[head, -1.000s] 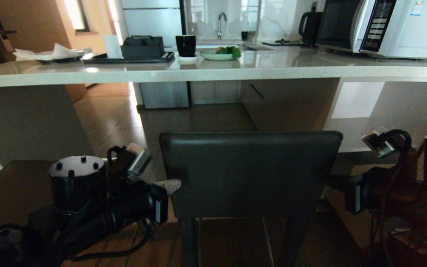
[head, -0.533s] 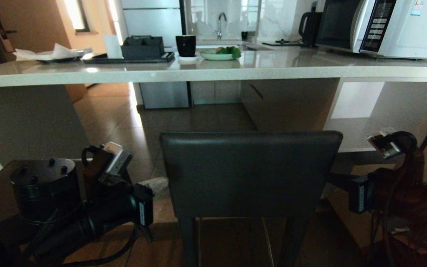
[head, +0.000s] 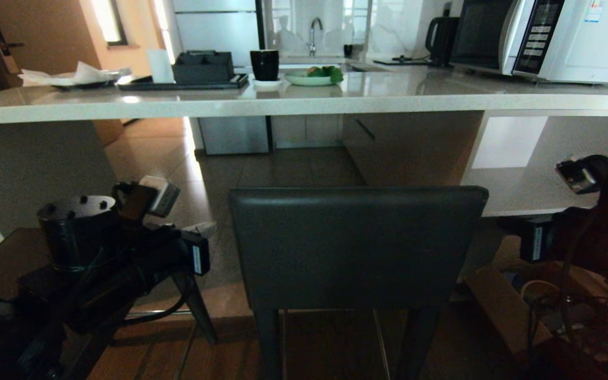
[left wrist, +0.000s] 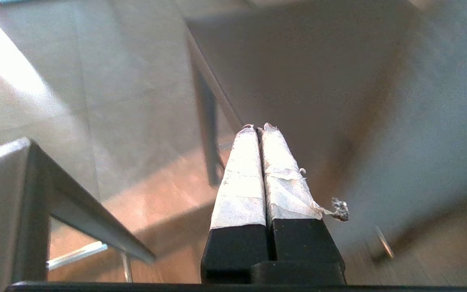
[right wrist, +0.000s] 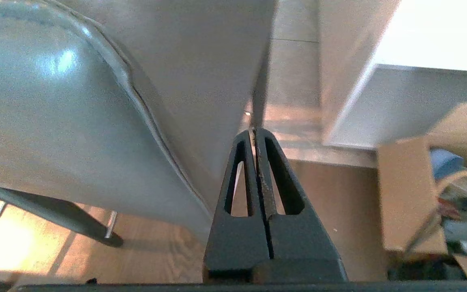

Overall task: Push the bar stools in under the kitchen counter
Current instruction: Push the gray chair back under the dining table

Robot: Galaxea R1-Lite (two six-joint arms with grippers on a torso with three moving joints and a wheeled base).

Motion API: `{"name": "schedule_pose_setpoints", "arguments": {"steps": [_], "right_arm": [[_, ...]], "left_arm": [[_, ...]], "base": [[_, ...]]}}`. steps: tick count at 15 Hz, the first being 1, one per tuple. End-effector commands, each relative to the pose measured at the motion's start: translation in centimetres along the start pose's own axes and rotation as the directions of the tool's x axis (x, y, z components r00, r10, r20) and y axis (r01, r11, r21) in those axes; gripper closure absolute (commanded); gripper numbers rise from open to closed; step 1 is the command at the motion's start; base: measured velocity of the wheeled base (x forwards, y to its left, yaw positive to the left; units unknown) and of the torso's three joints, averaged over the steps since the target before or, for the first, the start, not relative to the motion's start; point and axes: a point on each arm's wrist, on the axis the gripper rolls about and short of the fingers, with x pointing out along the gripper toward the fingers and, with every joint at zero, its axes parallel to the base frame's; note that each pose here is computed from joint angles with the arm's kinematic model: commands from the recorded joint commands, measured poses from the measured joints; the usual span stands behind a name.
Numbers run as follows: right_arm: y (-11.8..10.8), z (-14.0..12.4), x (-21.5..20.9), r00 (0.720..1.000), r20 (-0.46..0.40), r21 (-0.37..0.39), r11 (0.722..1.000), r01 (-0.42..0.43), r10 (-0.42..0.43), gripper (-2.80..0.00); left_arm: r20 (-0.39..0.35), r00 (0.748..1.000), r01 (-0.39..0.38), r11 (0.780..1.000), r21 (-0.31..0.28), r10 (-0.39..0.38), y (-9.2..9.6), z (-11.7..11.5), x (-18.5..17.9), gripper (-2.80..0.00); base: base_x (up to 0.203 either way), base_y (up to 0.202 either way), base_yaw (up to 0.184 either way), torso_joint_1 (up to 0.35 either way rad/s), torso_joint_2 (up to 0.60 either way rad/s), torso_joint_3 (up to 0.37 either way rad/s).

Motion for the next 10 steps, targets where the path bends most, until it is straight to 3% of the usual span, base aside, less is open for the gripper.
{"name": "schedule_pose_setpoints", "arguments": {"steps": [1,7,10], "right_arm": [[0.7,-0.5,2.1,0.999,-0.026,-0.008,0.999,-0.035,0.035,0.0],[1.3,-1.7,6.5,0.998,-0.028,-0.02,0.999,-0.049,0.048,0.0],[2.5,-1.0,7.8,0.999,0.0,-0.037,0.998,-0.054,0.054,0.0]], "left_arm": [[-0.012,1.0,0.004,1.0,0.002,-0.004,-0.6,-0.4,2.6,0.0],[-0.004,1.0,0.029,1.0,0.01,-0.029,-2.1,-0.3,5.2,0.0],[-0.01,1.0,0.026,1.0,0.013,-0.026,-2.6,-0.5,5.4,0.0]], "base": [[0.0,0.0,0.0,0.0,0.0,0.0],[0.0,0.0,0.0,0.0,0.0,0.0],[0.0,0.0,0.0,0.0,0.0,0.0]]}}
